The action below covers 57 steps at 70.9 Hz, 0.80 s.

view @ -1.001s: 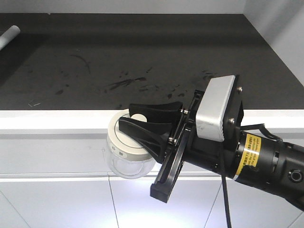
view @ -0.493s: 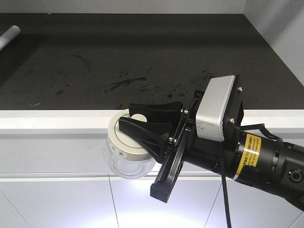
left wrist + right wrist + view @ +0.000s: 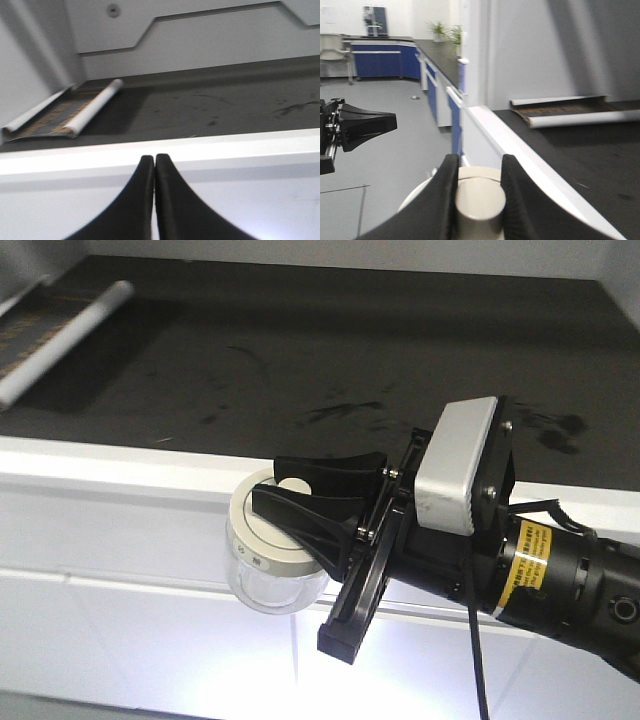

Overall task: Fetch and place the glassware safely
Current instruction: 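Hold the jar in the right gripper while the base drives to another counter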

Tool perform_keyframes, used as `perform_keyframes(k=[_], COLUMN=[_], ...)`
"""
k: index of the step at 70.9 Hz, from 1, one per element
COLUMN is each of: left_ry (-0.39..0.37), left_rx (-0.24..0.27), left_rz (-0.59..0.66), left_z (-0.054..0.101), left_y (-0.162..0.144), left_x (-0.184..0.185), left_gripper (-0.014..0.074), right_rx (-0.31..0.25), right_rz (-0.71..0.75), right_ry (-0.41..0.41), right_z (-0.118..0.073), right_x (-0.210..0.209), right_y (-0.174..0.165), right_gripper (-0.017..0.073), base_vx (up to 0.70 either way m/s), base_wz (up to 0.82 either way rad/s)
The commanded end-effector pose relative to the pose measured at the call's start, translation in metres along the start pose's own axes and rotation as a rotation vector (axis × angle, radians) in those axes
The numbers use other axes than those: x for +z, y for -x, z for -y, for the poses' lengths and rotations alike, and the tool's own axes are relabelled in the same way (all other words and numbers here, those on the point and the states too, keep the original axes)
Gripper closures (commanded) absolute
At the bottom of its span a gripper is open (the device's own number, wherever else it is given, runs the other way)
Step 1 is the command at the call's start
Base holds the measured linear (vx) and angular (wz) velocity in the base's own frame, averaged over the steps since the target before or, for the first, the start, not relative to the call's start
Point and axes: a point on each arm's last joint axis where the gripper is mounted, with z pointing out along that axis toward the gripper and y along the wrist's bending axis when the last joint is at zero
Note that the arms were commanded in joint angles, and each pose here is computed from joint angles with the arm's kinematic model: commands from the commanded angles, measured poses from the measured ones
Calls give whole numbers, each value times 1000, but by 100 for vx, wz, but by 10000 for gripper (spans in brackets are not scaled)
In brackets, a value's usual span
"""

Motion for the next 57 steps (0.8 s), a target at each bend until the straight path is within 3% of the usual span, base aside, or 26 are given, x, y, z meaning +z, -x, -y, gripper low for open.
perform_keyframes(k=[1,57], left_ry=[4,4], left_rx=[-14,-14], left_rz=[88,88], left_z=[-1,-1], left_y=[15,15], left_x=[0,0], left_gripper=[601,601], right_rx=[-4,-4], right_rz=[132,131], right_ry=[34,33], right_z=[-4,-4], right_x=[-3,-3], right_y=[25,24], right_gripper=[563,563], base_vx=[-1,2], base_wz=[61,80])
